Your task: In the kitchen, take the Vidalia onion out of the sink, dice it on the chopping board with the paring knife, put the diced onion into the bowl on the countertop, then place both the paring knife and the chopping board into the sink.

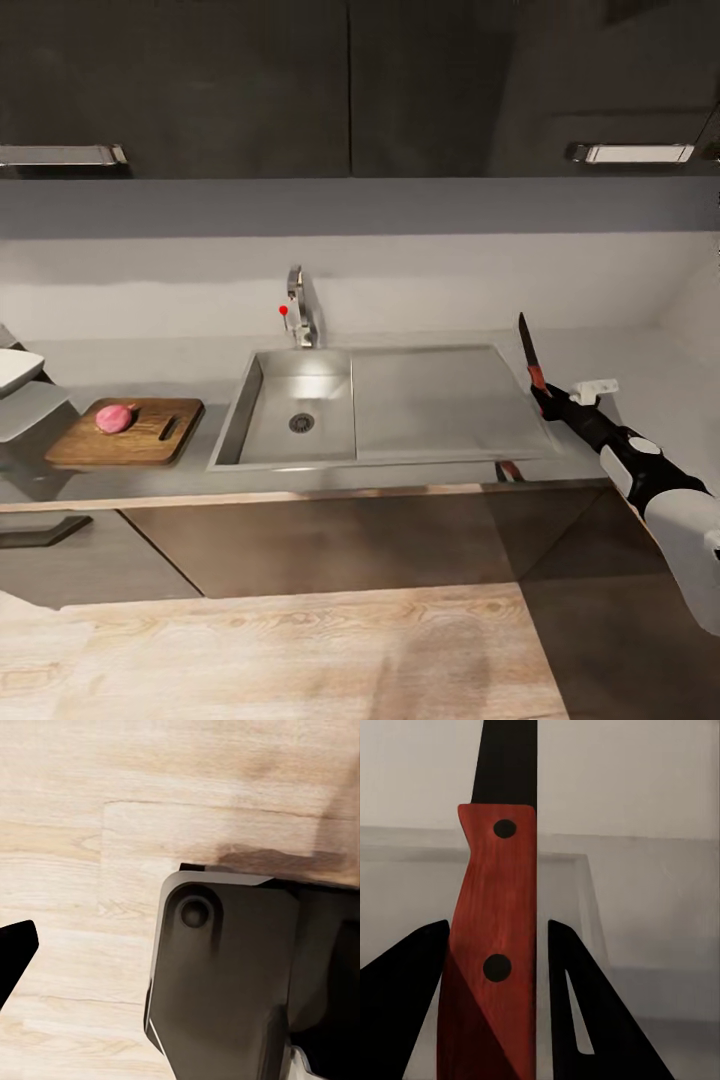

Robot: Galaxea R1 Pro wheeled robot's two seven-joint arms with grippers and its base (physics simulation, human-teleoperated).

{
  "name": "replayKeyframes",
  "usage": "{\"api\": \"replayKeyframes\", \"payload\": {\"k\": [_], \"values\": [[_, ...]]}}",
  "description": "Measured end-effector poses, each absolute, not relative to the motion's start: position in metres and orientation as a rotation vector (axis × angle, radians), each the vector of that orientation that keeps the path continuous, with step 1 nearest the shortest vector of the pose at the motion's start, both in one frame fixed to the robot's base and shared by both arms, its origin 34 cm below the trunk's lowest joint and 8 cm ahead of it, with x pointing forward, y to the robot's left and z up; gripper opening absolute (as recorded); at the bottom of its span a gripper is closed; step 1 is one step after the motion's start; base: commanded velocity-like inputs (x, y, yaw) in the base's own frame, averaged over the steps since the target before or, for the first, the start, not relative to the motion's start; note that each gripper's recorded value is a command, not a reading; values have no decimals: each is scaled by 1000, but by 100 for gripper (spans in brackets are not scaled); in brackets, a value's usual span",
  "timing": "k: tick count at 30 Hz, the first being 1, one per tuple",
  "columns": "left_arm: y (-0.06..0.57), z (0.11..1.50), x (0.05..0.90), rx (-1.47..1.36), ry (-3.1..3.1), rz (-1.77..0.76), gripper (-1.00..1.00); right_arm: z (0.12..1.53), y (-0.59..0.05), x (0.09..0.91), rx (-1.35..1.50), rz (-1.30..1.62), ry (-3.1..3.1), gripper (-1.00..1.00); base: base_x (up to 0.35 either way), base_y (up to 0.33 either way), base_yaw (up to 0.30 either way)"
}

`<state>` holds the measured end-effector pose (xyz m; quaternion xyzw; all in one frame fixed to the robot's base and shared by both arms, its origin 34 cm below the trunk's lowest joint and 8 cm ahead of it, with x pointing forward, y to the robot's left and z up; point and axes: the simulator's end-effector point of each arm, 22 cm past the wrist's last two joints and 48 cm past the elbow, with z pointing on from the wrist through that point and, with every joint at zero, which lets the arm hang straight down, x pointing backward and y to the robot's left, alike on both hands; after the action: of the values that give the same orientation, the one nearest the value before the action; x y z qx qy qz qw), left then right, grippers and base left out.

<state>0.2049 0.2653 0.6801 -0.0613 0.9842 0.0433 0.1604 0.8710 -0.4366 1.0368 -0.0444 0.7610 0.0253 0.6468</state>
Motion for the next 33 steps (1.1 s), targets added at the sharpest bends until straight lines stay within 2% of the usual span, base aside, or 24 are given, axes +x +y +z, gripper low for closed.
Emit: {"api": "replayKeyframes", "payload": {"k": [8,22,33], "values": [[265,681,209,-175,2799,122,100,1046,-436,871,-100,57,1718,-100,-33,66,0],[265,684,216,-176,2776,119,100,1063,-431,870,-101,63,1695,-100,-5,278,0],[265,685,219,-175,2768,119,100,1083,-422,872,-128,57,1616,-100,0,33,0]]}}
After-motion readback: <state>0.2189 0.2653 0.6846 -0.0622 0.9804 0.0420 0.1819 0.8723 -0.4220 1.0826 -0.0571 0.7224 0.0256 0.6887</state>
